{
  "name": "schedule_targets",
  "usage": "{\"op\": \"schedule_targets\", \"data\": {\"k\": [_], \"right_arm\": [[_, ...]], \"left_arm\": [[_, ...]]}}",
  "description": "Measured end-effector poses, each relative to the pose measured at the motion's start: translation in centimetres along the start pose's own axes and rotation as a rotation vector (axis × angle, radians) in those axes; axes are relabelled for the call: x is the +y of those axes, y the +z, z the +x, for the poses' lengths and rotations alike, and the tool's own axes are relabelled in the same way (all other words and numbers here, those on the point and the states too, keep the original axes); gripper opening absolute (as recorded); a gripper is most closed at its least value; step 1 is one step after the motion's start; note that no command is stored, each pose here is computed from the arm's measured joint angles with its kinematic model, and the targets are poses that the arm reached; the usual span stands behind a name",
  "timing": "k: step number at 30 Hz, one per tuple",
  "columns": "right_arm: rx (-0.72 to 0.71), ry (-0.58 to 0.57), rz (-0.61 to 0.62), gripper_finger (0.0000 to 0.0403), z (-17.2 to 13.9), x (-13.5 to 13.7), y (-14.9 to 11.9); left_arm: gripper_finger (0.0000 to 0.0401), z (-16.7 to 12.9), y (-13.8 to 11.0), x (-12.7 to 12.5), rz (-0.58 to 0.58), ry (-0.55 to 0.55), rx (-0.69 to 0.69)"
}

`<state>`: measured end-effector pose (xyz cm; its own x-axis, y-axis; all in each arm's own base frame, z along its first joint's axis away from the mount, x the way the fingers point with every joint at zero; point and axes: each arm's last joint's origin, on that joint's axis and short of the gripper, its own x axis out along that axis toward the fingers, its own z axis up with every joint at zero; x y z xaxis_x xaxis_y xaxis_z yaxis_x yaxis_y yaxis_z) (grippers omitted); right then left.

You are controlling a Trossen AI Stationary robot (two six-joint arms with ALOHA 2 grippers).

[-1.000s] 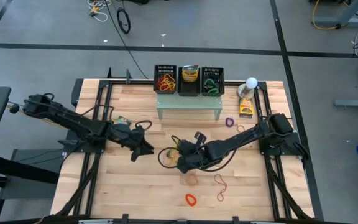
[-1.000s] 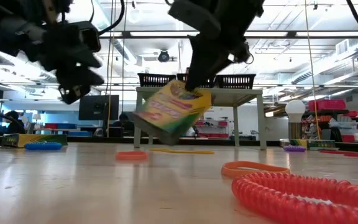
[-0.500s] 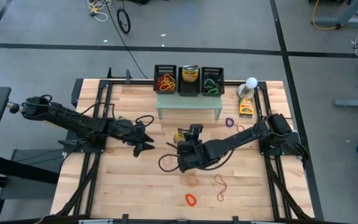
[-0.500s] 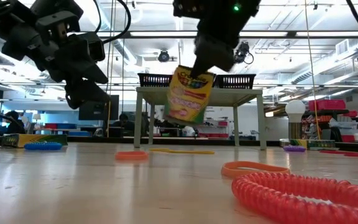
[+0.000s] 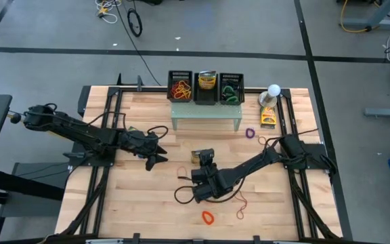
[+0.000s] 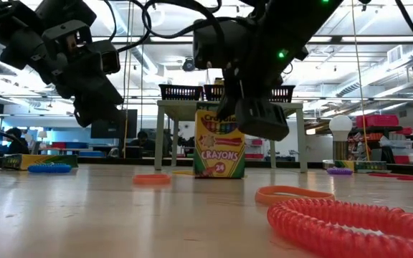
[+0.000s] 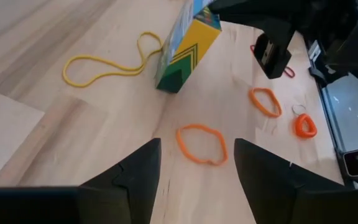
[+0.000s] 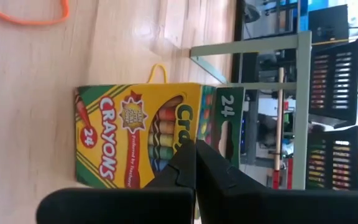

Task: Pick & Place Office Desk Supplies
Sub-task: Put the crayon box on the middle black bin on the shelf

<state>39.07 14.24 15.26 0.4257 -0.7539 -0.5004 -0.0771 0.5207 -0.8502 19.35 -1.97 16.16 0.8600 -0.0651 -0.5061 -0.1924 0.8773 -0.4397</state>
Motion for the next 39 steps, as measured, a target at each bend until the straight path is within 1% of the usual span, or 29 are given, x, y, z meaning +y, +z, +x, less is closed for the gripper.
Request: {"op": "schedule_targets", "data": {"k": [6,8,15,24,34,39], "right_arm": [[-0.024,0.004,0.023,0.0001,-0.2,0.3,0.3],[-0.031,0.008,0.036,0.0008,-0.2,0.3,0.4],[-0.06,0.025,0.063,0.0058,-0.6,0.7,0.8],[-0.093,0.035,0.088,0.0098,-1.2,1.0,1.1],[-0.13,0.039,0.12,0.017,-1.8,1.4,1.5],[-0.125,0.034,0.123,0.0192,-1.6,1.2,1.5]], "left_arm": [[0.0209,0.0,-0.2,0.1,0.0,0.006,0.019],[0.0209,0.0,-0.2,0.1,-0.001,0.002,0.021],[0.0209,0.0,-0.2,0.1,-0.002,0.0,0.022],[0.0209,0.0,-0.2,0.1,-0.003,0.0,0.022],[0.0209,0.0,-0.2,0.1,-0.009,0.0,0.022],[0.0209,0.0,-0.2,0.1,-0.01,0.001,0.022]]}}
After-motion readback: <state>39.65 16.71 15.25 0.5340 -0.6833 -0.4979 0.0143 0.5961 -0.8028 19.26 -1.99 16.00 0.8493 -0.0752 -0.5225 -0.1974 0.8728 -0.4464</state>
